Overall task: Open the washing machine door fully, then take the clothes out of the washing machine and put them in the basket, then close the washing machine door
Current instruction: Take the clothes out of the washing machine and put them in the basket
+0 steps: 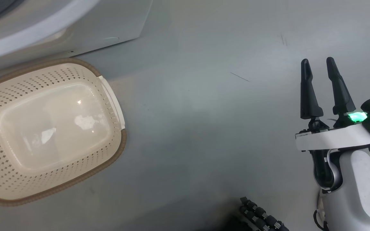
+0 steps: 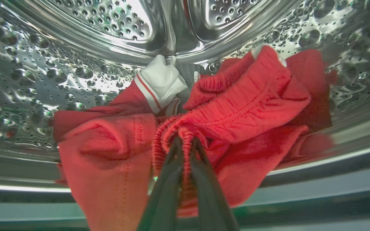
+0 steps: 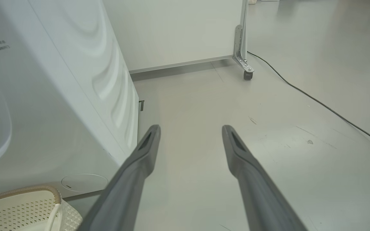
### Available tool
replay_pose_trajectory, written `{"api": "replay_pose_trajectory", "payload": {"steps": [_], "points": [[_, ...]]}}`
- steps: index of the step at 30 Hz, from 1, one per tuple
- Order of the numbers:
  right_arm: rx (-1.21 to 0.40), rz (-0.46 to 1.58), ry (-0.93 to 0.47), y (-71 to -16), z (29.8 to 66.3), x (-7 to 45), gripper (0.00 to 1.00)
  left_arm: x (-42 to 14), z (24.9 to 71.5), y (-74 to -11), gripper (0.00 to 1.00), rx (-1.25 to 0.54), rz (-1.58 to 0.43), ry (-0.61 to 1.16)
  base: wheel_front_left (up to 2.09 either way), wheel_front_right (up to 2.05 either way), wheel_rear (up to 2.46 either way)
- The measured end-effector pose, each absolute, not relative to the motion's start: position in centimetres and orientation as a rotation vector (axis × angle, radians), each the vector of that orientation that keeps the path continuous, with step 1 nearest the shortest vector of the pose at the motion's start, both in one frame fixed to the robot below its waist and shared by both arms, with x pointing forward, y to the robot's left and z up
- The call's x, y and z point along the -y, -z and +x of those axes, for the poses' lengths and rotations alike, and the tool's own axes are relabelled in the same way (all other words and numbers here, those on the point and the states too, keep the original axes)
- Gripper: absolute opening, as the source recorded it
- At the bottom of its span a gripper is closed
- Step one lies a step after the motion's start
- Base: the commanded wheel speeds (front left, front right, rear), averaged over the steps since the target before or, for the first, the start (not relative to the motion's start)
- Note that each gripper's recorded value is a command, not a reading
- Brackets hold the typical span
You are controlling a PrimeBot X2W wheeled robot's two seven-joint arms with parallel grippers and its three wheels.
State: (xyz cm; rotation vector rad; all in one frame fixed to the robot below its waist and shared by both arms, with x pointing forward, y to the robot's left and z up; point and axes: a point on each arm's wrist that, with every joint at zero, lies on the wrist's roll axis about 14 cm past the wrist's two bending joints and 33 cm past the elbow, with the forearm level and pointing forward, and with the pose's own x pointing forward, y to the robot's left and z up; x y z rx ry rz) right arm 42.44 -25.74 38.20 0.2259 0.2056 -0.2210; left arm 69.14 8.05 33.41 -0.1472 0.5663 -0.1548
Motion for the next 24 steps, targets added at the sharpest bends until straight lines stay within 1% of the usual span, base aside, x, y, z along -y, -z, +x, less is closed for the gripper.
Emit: {"api": "replay_pose_trajectory", "payload": {"steps": [10,16,24], "points": [[-0.178,0.238,0.205,-38.8,43.2,25.3,1.00,-9.0,68.1,-36.0,0.00,-0.399,-0.170,0.134,0.00,0.00,0.00],[-0.155,0.240,0.195,-39.5,43.6,25.2,1.00,-9.0,65.9,-36.3,0.00,-0.348,-0.179,0.133,0.00,0.00,0.00],[-0.133,0.227,0.164,-40.4,43.8,24.8,1.00,-8.9,63.3,-38.4,0.00,-0.233,-0.203,0.132,0.00,0.00,0.00]]}}
